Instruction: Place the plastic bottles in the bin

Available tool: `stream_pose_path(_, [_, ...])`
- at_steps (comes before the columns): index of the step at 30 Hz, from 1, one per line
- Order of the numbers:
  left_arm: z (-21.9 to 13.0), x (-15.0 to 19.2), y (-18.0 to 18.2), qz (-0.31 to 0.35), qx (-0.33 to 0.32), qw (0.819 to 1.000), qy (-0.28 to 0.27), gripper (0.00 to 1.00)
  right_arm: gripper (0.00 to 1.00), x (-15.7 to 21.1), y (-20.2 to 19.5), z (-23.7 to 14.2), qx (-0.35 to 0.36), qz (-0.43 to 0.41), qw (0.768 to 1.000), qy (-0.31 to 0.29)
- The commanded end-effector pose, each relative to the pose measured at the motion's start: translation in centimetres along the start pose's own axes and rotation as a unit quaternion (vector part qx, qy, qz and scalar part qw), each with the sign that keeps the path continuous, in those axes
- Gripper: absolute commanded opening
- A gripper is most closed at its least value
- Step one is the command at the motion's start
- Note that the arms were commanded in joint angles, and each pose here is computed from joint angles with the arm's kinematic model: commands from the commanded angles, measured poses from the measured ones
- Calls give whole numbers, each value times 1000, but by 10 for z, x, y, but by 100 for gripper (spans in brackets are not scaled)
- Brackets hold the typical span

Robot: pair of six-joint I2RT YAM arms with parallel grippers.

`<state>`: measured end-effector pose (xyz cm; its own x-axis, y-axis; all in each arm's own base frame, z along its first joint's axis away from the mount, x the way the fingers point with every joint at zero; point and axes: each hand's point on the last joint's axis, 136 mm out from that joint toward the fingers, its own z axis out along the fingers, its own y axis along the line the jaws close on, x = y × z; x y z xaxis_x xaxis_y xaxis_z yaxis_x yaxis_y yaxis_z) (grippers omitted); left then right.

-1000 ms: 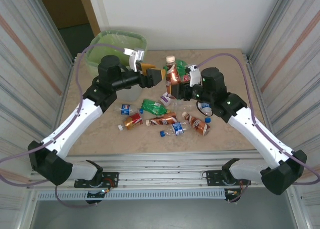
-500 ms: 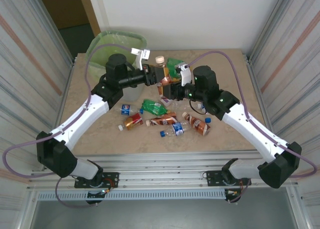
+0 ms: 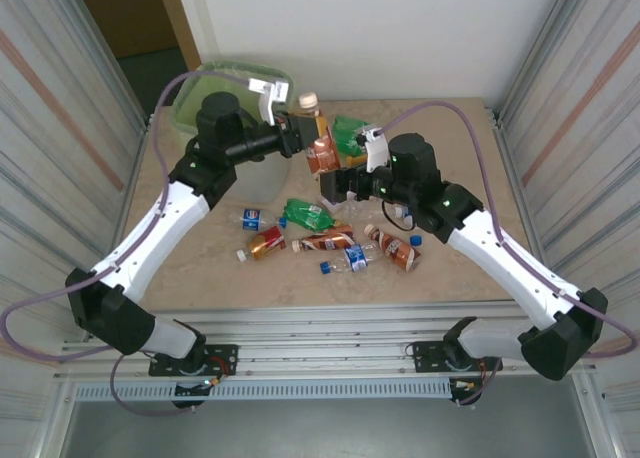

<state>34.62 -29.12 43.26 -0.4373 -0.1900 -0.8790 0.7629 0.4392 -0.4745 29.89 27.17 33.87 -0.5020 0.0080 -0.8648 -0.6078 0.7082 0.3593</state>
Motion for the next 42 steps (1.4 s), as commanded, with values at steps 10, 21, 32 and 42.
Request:
stream_pose_path(10, [-54,-95,38,157,-156,973,-59,13,98,-1,-45,-68,144,26,987,-72])
stream_pose_path(21, [-88,-111,147,169,-332,928,-7,14,97,6,-75,-93,210,68,970,-104])
stream_pose_path(32, [-102,-70,225,152,-420,891,83,17,98,12,-90,-94,218,107,965,-102])
stream_pose_path(42, [-103,-26,273,136,-463,860,166,18,98,16,-100,-96,232,122,960,-99])
